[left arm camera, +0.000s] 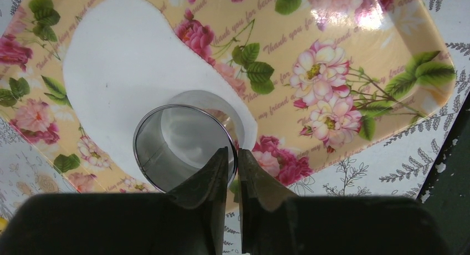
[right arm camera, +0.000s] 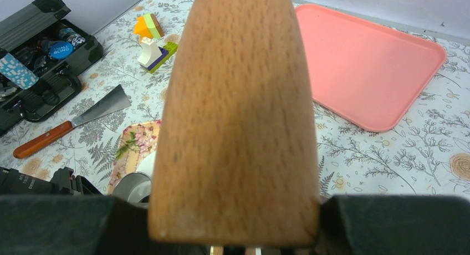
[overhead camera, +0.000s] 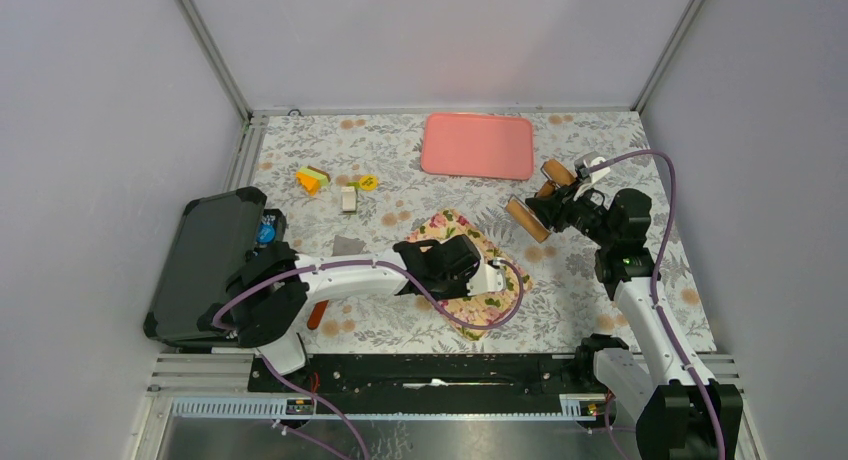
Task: Roll out the dumpling wrappers from the dough
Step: Press the dumpling wrapper on the work surface.
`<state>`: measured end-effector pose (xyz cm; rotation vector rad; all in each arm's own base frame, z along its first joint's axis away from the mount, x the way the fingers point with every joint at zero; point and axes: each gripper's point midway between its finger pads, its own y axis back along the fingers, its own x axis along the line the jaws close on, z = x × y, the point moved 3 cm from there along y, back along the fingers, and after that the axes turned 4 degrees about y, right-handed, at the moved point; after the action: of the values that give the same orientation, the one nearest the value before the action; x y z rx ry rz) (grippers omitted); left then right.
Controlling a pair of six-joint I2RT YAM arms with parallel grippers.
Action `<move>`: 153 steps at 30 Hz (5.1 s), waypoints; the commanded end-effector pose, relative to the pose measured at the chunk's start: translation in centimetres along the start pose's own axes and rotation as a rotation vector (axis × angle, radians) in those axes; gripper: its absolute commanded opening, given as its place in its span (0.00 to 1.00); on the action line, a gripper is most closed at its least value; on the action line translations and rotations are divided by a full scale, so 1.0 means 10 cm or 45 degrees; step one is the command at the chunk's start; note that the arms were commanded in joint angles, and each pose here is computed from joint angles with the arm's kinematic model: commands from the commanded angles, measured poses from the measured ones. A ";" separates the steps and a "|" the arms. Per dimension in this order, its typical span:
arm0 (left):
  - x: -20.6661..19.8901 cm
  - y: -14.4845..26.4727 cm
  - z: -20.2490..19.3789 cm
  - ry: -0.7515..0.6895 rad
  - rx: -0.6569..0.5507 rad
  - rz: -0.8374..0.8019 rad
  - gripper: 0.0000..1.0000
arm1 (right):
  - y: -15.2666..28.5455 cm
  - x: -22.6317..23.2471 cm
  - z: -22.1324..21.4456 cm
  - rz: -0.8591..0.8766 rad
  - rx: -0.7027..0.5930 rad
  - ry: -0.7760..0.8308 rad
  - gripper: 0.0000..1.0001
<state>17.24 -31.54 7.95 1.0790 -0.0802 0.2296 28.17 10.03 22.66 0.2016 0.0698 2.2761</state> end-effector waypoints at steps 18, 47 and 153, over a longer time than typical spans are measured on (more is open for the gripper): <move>0.09 -0.01 0.20 0.014 -0.075 0.062 0.14 | 0.01 0.05 0.24 0.045 -0.088 0.067 0.00; 1.26 1.28 -0.20 0.593 -0.556 0.036 0.98 | -0.54 0.64 -0.05 0.373 -0.029 -0.040 0.00; 1.72 1.73 -1.27 0.975 -0.777 0.228 0.99 | -0.42 1.38 -2.28 0.694 0.682 0.018 0.00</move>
<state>29.07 -9.85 17.98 0.3831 0.4994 0.7285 23.03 27.62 10.92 0.1724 0.2481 2.8922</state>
